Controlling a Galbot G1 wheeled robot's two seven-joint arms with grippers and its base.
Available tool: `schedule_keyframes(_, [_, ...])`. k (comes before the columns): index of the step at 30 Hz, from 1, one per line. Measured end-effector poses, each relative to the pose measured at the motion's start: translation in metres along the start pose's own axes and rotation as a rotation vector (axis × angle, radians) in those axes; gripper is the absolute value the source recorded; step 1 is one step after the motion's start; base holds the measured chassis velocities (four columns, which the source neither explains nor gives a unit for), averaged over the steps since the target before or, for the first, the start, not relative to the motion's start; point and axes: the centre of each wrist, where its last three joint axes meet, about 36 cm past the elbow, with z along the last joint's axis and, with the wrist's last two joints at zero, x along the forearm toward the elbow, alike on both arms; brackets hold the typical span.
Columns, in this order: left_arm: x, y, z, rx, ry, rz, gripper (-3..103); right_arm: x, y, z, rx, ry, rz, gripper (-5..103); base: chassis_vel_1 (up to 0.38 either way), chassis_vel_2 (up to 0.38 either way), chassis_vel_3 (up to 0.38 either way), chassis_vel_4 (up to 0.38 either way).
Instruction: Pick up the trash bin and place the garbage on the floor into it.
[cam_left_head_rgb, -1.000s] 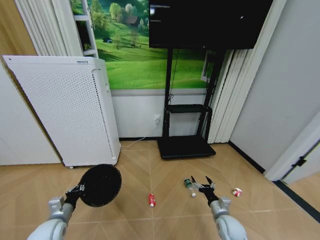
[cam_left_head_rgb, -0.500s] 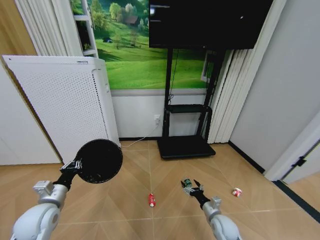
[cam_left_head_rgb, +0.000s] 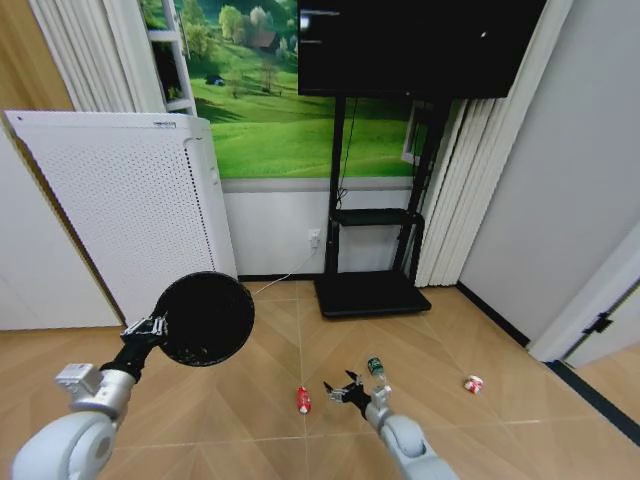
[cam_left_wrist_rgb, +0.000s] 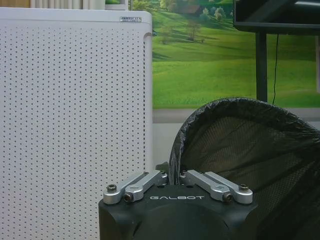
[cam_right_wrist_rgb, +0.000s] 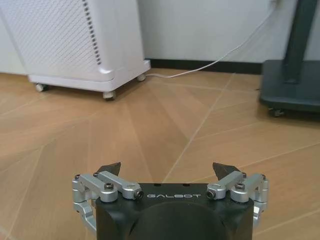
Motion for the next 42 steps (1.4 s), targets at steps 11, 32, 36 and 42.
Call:
schedule_keyframes(11, [0.003, -0.001, -0.003, 0.008, -0.007, 0.008, 3, -0.044, 0.016, 0.023, 0.036, 0.105, -0.059, 100, 0.000, 0.000, 0.000, 0.000])
schedule_keyframes(32, [0.002, -0.004, -0.004, 0.011, -0.015, 0.025, 3, -0.074, 0.021, 0.009, -0.110, 0.075, 0.106, 100, 0.000, 0.000, 0.000, 0.000])
schedule_keyframes(36, [0.003, -0.006, 0.000, 0.017, -0.007, 0.025, 3, -0.066, 0.004, -0.010, -0.138, 0.015, 0.182, 100, 0.000, 0.000, 0.000, 0.000])
schedule_keyframes(42, [0.005, -0.007, 0.002, 0.015, -0.001, 0.031, 3, -0.044, -0.021, -0.018, -0.121, -0.013, 0.206, 100, 0.000, 0.000, 0.000, 0.000])
